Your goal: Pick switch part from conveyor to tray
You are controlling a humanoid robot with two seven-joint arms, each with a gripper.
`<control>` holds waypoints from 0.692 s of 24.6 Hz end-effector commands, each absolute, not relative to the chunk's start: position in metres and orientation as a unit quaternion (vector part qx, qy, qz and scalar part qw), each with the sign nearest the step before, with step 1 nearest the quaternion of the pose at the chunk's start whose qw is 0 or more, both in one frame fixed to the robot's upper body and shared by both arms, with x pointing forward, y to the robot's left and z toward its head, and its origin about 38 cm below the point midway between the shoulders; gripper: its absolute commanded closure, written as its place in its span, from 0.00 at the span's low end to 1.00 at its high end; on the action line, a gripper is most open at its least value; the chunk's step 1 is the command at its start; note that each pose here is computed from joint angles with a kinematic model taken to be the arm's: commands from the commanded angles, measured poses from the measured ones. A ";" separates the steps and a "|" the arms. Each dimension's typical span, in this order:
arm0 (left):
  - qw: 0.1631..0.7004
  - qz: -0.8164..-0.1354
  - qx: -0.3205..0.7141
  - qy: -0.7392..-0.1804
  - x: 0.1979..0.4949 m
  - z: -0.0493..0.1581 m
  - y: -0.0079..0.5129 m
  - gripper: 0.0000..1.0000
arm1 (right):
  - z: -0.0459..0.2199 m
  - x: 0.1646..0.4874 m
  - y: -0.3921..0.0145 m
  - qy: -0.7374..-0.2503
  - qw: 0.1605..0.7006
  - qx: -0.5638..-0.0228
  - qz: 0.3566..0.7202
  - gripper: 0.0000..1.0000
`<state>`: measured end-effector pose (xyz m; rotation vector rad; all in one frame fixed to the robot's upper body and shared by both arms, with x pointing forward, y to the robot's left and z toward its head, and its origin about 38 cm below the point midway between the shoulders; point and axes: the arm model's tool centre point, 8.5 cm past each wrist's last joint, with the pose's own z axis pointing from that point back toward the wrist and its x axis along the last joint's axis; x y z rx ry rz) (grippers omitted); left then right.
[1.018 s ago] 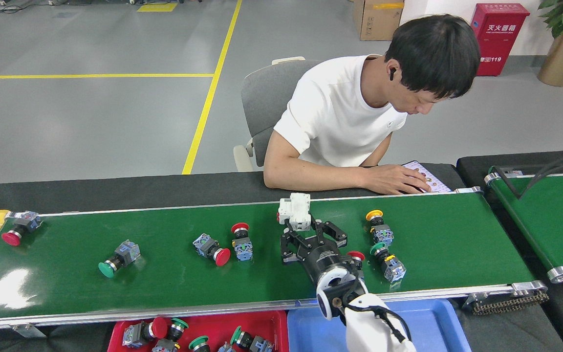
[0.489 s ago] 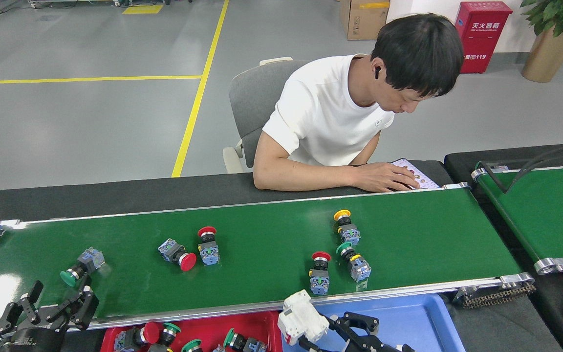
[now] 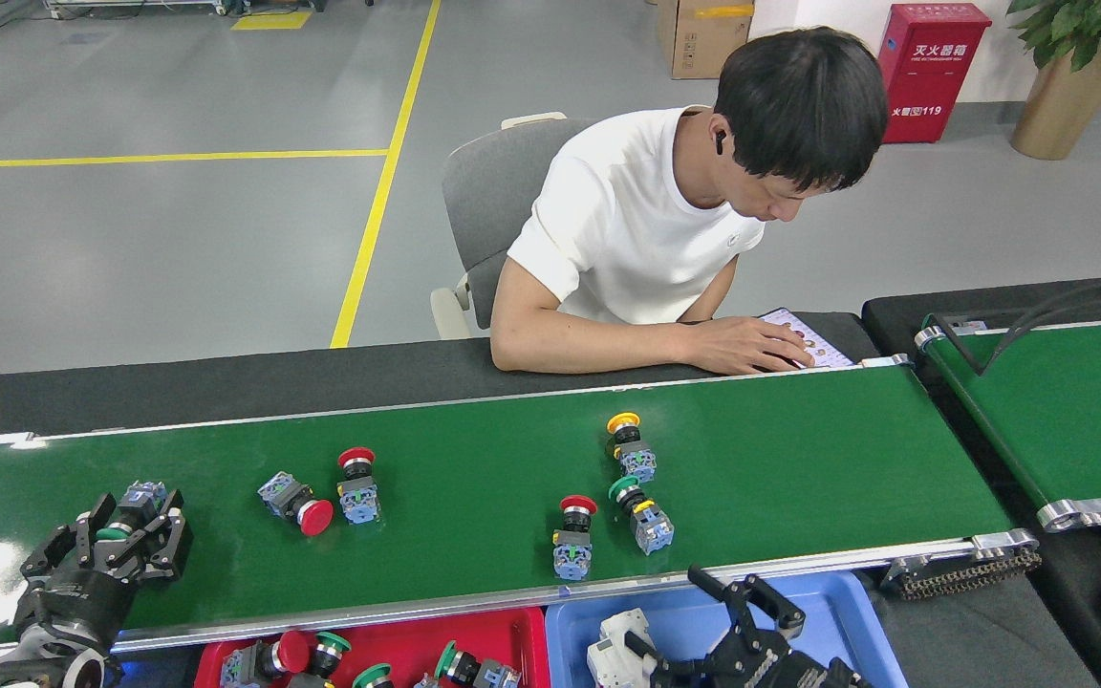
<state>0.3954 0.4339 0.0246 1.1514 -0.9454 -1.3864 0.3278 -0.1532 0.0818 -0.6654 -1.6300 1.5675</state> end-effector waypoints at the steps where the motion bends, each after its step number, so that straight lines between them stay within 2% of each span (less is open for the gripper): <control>1: 0.505 -0.582 0.485 -0.413 0.403 0.038 0.435 0.94 | 0.094 0.352 -0.168 -0.618 0.428 -0.309 0.582 0.03; 4: 0.507 -0.579 0.481 -0.420 0.399 0.036 0.433 0.96 | 0.098 0.366 -0.196 -0.585 0.479 -0.362 0.546 0.02; 8: 0.492 -0.562 0.488 -0.452 0.382 0.047 0.430 0.96 | 0.076 0.350 -0.244 -0.543 0.513 -0.384 0.542 0.02; 10: 0.472 -0.560 0.493 -0.468 0.359 0.057 0.423 0.96 | 0.071 0.338 -0.258 -0.548 0.503 -0.395 0.539 0.02; 14: 0.425 -0.584 0.496 -0.482 0.292 0.071 0.392 0.95 | 0.061 0.317 -0.262 -0.570 0.482 -0.383 0.544 0.02; 17: 0.407 -0.606 0.468 -0.498 0.258 0.062 0.351 0.94 | 0.060 0.316 -0.260 -0.574 0.479 -0.377 0.547 0.02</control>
